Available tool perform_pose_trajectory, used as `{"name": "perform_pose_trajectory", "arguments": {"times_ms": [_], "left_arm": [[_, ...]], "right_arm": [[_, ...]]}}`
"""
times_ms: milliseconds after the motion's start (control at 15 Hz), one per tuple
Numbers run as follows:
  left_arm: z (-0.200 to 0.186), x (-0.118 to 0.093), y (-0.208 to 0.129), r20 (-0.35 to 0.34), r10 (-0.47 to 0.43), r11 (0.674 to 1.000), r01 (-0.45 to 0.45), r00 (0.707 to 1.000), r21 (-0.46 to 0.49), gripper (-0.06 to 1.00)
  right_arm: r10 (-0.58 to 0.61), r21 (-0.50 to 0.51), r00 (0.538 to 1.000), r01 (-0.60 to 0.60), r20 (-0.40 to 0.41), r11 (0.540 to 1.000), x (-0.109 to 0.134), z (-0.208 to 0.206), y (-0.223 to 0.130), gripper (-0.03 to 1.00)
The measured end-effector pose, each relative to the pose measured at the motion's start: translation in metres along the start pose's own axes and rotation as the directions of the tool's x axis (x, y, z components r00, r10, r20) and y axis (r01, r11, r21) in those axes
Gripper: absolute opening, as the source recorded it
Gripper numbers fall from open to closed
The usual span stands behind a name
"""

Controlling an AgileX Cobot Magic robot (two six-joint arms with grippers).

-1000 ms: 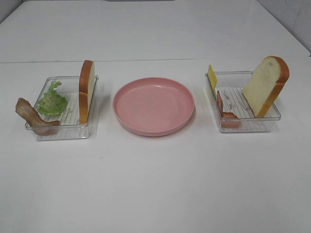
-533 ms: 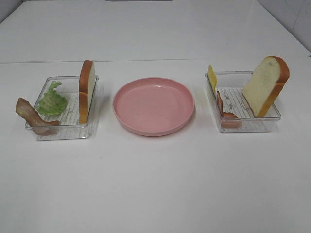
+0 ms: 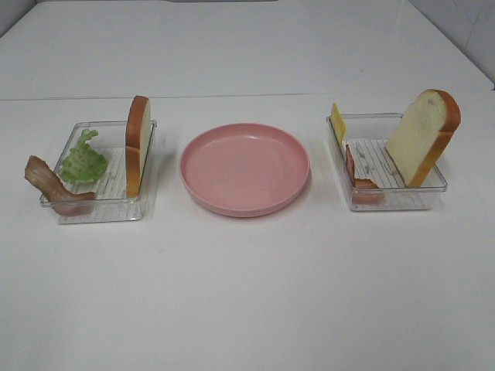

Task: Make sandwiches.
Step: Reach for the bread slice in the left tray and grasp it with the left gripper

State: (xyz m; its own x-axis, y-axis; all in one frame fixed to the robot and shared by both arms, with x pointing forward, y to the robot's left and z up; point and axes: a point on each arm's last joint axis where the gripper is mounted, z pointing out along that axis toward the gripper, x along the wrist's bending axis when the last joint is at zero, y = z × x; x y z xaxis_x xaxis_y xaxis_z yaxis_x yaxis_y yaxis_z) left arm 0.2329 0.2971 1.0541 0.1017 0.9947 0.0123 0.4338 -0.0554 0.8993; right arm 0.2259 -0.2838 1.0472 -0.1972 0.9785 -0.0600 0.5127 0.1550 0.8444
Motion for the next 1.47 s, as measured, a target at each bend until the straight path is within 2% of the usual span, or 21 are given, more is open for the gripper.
{"name": "perform_pose_trajectory", "arguments": {"times_ms": [267, 400, 467, 533, 667, 800, 1000, 1200, 1267, 1400, 1467], "left_arm": [[0.007, 0.001, 0.025, -0.002, -0.008, 0.995, 0.008, 1.000, -0.098, 0.94], [0.026, 0.000, 0.047, 0.033, -0.048, 0.992, 0.052, 0.998, -0.112, 0.94], [0.046, -0.001, 0.071, 0.069, -0.103, 0.990, 0.109, 0.992, -0.086, 0.94], [0.060, 0.000, 0.084, 0.076, -0.122, 0.991, 0.126, 0.990, -0.042, 0.94], [0.081, 0.001, 0.106, 0.073, -0.136, 0.991, 0.134, 0.988, 0.028, 0.94], [0.116, 0.004, 0.135, 0.068, -0.144, 0.981, 0.133, 0.987, 0.140, 0.94], [0.179, 0.006, 0.168, 0.085, -0.126, 0.941, 0.092, 0.988, 0.325, 0.94], [0.230, 0.003, 0.185, 0.120, -0.112, 0.879, 0.041, 0.986, 0.476, 0.94], [0.270, -0.007, 0.195, 0.159, -0.104, 0.834, -0.001, 0.982, 0.552, 0.94], [0.309, -0.023, 0.197, 0.182, -0.108, 0.793, -0.026, 0.977, 0.608, 0.94], [0.318, -0.028, 0.197, 0.184, -0.106, 0.785, -0.031, 0.977, 0.618, 0.94]], "right_arm": [[0.000, 0.000, 1.000, 0.000, 0.000, 1.000, 0.000, 0.000, 0.000, 0.73], [0.000, 0.000, 1.000, 0.000, 0.000, 1.000, 0.000, 0.000, 0.000, 0.73], [0.000, 0.000, 1.000, 0.000, 0.000, 1.000, 0.000, 0.000, 0.000, 0.73], [0.000, 0.000, 1.000, 0.000, 0.000, 1.000, 0.000, 0.000, 0.000, 0.73], [0.000, 0.000, 1.000, 0.000, 0.000, 1.000, 0.000, 0.000, 0.000, 0.73], [0.000, 0.000, 1.000, 0.000, 0.000, 1.000, 0.000, 0.000, 0.000, 0.73], [0.000, 0.000, 1.000, 0.000, 0.000, 1.000, 0.000, 0.000, 0.000, 0.73], [0.000, 0.000, 1.000, 0.000, 0.000, 1.000, 0.000, 0.000, 0.000, 0.73], [0.000, 0.000, 1.000, 0.000, 0.000, 1.000, 0.000, 0.000, 0.000, 0.73], [0.000, 0.000, 1.000, 0.000, 0.000, 1.000, 0.000, 0.000, 0.000, 0.73], [0.000, 0.000, 1.000, 0.000, 0.000, 1.000, 0.000, 0.000, 0.000, 0.73]]}}
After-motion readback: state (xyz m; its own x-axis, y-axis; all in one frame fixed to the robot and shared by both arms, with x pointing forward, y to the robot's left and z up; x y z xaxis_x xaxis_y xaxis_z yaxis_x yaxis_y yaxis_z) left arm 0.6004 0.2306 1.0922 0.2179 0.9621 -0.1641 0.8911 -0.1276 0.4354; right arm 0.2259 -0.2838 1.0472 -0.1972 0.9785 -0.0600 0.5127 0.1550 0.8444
